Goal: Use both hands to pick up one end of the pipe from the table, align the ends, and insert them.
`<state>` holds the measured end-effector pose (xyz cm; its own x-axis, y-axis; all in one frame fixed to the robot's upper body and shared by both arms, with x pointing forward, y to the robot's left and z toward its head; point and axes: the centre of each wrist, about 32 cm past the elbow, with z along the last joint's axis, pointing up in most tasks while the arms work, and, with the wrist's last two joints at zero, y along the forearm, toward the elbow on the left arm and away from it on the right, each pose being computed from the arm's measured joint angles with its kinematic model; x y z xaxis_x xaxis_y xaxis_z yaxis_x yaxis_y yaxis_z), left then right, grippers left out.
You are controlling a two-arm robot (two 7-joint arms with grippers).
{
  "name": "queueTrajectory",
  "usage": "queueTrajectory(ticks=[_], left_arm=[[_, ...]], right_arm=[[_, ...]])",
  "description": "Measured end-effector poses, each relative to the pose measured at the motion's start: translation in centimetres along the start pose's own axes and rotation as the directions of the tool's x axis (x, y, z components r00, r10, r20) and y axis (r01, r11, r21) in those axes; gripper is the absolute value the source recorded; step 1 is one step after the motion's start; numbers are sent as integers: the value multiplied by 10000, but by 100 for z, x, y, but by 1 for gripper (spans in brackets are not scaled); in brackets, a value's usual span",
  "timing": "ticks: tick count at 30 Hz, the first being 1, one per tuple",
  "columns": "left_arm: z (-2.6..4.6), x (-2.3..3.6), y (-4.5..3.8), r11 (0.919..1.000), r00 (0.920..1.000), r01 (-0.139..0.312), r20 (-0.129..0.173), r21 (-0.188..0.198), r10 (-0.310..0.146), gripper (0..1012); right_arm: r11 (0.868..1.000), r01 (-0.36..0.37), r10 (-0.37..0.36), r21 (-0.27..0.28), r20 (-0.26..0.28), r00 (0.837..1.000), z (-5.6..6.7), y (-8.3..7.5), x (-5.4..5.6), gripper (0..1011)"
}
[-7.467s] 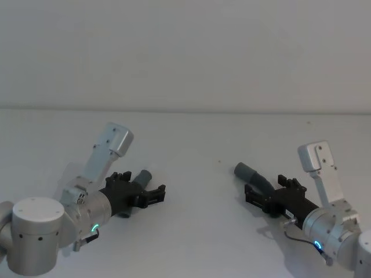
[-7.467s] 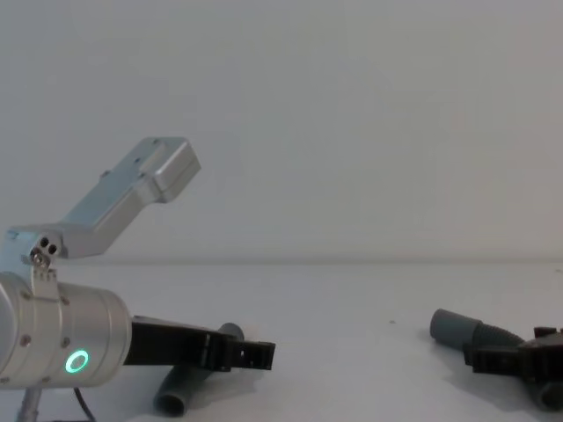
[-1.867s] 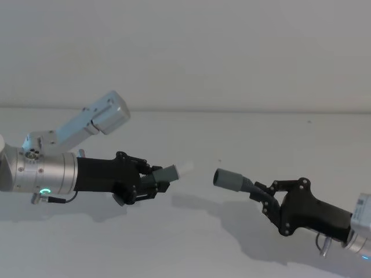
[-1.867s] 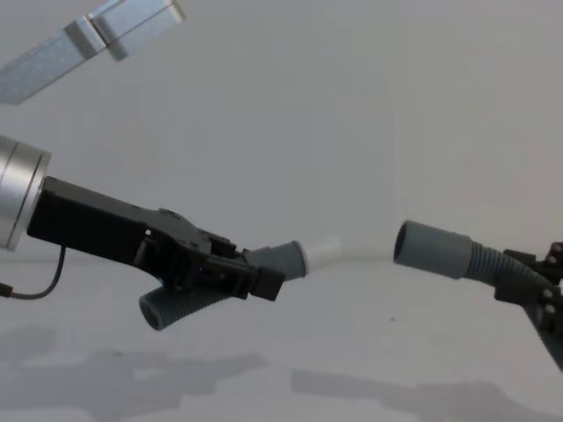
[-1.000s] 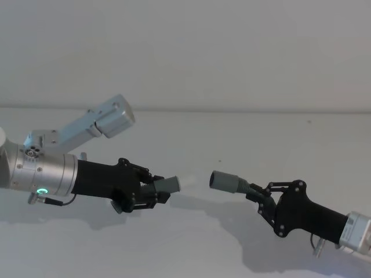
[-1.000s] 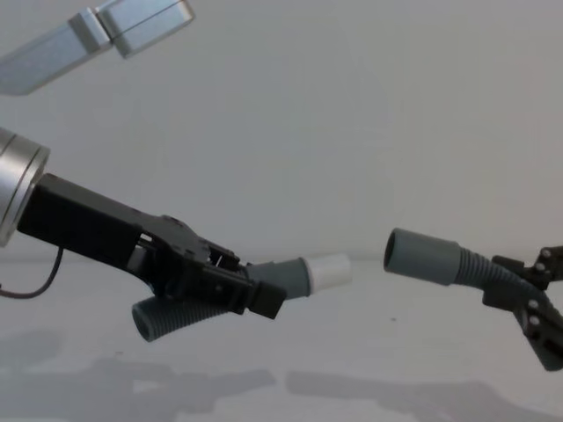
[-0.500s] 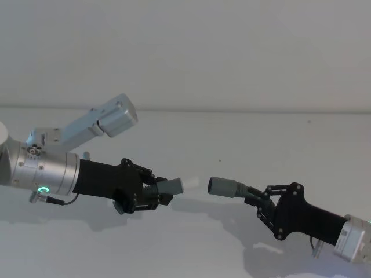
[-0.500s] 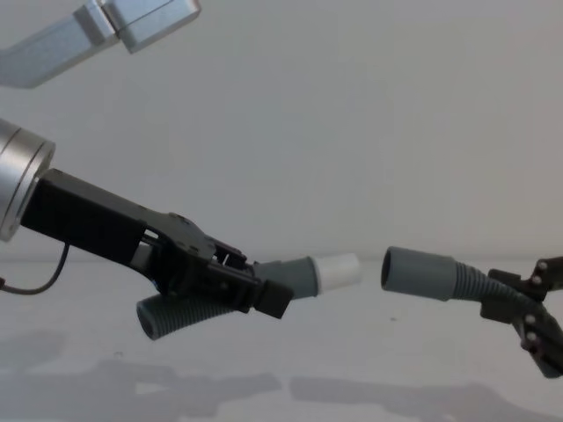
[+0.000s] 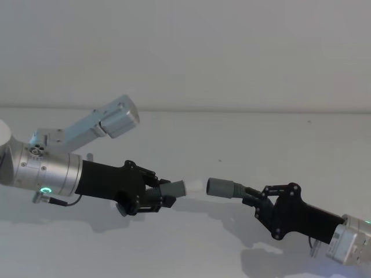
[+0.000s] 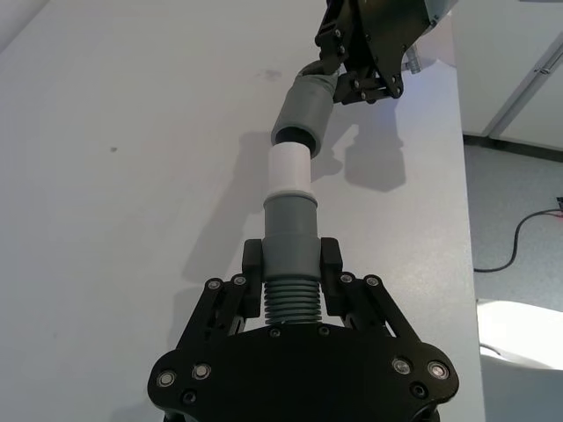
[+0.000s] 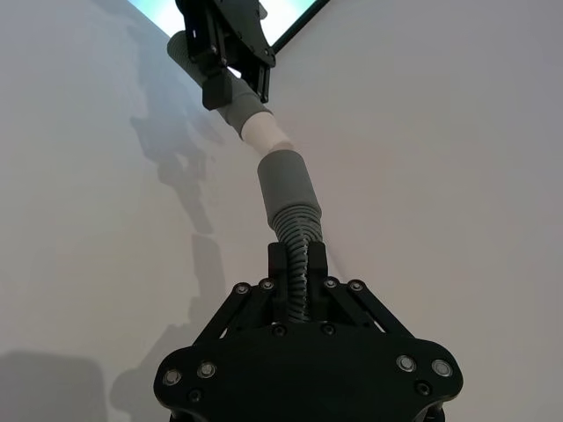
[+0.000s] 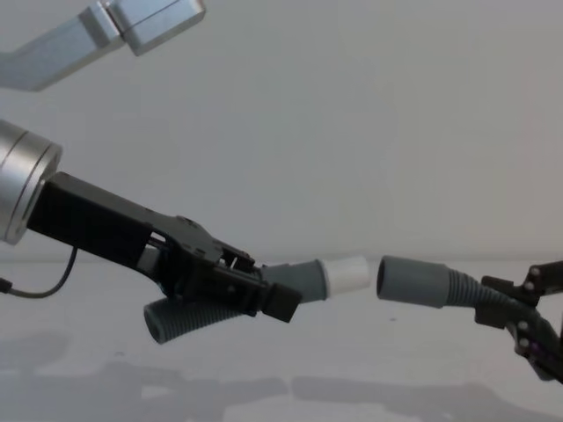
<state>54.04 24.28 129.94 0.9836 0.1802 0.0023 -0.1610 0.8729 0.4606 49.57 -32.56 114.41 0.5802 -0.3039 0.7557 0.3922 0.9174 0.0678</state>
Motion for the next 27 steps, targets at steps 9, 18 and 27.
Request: queueTrajectory(ticks=[9, 18, 27], left_arm=[[2, 16, -29, 9999, 9999, 112, -8, -35, -112, 371], [8, 27, -53, 9999, 9998, 160, -69, -39, -160, 371], [13, 30, -75, 9999, 9997, 145, -171, 6, -145, 371]], right_arm=[[10000, -6, 7, -85, 112, 9999, 1, 3, 5, 110], [10000, -1, 3, -72, 178, 9998, 2, 0, 7, 110], [10000, -27, 26, 44, 249, 9997, 9, -20, 8, 110]])
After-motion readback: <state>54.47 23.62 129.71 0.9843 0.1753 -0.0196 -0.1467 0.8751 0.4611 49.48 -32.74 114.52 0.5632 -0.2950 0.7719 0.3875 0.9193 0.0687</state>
